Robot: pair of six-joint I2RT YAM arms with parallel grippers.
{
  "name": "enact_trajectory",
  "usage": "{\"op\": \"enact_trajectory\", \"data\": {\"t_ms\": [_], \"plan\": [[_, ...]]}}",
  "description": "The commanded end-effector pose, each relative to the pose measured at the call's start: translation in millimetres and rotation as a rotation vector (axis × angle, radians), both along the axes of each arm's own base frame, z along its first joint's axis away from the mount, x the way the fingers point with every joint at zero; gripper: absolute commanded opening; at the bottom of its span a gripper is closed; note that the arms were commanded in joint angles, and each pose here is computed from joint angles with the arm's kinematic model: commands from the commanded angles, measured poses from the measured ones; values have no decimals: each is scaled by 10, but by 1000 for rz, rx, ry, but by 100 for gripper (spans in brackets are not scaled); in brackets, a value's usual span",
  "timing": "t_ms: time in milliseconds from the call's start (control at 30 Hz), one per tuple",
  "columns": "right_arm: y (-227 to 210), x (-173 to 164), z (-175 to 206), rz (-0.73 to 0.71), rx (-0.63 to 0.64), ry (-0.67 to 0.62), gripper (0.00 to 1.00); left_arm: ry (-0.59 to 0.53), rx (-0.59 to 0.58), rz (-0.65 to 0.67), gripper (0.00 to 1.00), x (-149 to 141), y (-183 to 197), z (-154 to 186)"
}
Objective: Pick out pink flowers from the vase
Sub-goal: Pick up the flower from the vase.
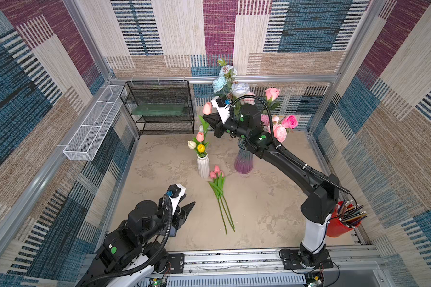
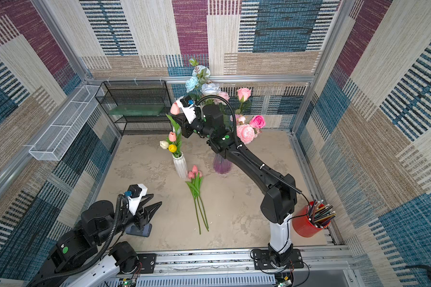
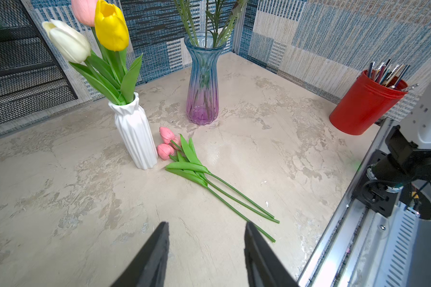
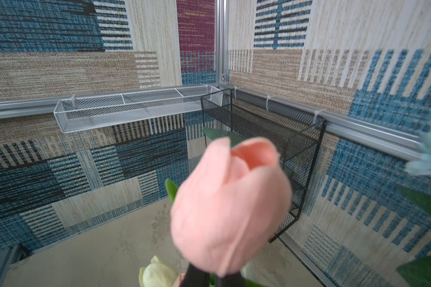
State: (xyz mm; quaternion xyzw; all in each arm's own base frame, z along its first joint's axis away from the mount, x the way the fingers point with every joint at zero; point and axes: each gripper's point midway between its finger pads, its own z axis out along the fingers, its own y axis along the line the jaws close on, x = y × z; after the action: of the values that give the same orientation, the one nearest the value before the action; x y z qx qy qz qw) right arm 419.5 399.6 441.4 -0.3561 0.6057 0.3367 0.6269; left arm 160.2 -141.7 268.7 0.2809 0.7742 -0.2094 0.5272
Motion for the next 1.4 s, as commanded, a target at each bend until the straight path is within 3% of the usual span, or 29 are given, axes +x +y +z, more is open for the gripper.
{"op": "enact_trajectory", "data": {"t_ms": [0,333,567,733,967,1167,1367], "plan": [[-106,-112,259,-30,-14,-54,4,-28,-6,-28,51,-20,-31,92],[-476,-750,1298,-45,75,-257,4,-46,-17,-77,53,-43,-115,389],[-678,-1405,1612,16,106,-318,4,-22,-17,-131,56,-38,-247,526],[-827,-1868,1534,80,108,-299,4,-1,-13,-192,59,-36,-383,580],[-1104,-2394,1148,180,112,-208,4,54,1,-296,60,-55,-598,521],[-1233,-2691,691,264,123,-111,4,69,2,-474,61,-183,-841,445],[-1339,-2886,521,317,207,-66,5,38,-26,-636,59,-325,-1062,455]]}}
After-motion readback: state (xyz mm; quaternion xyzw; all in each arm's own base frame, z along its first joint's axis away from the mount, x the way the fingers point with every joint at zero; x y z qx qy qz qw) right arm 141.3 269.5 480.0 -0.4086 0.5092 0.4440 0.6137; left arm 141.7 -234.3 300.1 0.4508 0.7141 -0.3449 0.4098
